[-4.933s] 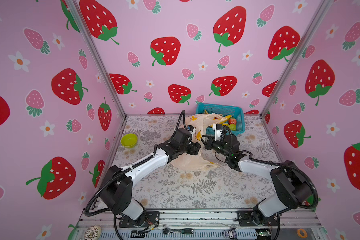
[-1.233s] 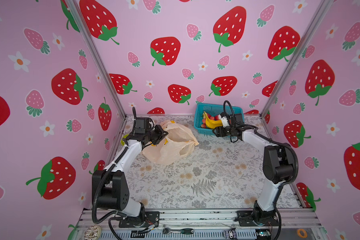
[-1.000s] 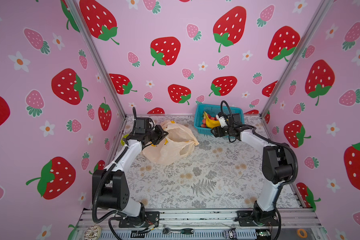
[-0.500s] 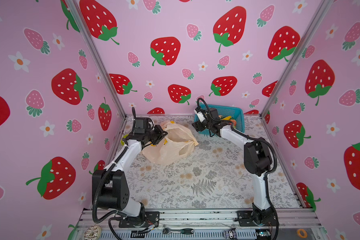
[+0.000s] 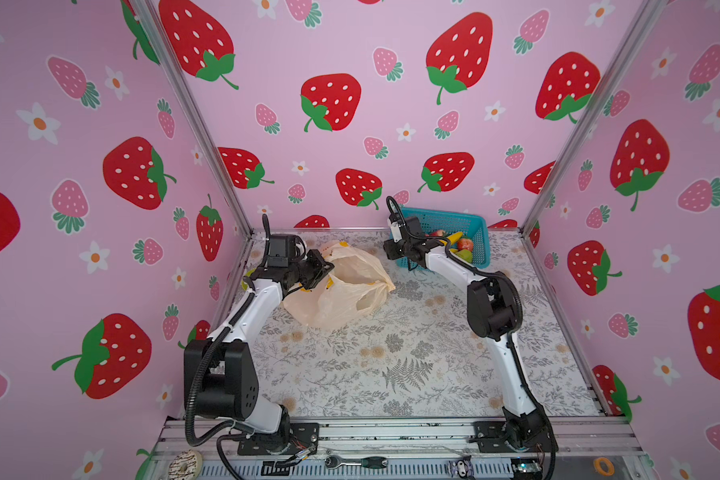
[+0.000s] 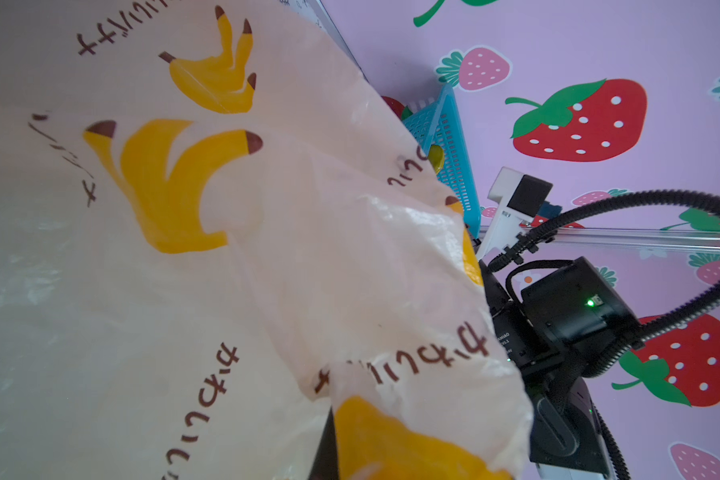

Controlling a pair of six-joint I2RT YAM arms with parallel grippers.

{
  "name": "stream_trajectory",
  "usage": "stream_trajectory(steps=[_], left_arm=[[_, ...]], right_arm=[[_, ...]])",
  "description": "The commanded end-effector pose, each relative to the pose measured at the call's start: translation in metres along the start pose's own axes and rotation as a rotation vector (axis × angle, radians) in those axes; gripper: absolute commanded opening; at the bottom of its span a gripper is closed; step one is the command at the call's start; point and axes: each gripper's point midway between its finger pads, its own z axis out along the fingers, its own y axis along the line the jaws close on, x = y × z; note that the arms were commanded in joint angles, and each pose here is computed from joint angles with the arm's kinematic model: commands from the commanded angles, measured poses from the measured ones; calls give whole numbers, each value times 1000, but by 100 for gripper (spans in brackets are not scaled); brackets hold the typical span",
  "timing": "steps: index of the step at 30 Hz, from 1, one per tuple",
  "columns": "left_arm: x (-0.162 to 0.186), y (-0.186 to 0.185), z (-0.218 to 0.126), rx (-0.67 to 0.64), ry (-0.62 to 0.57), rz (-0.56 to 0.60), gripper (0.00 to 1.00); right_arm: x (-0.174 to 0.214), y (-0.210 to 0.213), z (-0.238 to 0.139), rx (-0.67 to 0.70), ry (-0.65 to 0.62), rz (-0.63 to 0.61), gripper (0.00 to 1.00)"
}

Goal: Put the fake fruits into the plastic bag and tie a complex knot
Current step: 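Lower the right gripper into the teal basket and grasp the yellow banana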

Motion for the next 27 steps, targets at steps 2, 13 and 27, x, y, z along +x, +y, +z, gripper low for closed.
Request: stream_trajectory(steps=[2, 13, 27], left_arm=[[-7, -9, -2, 28, -9, 10, 0], [-6, -13, -3, 44, -3, 11, 0], [0, -21, -1, 68, 24, 26, 0]], right_arm=[[36, -29, -36, 77, 92, 50, 50], [32, -30, -109, -34, -6, -9, 68], [7, -114, -94, 41, -100, 8, 68]])
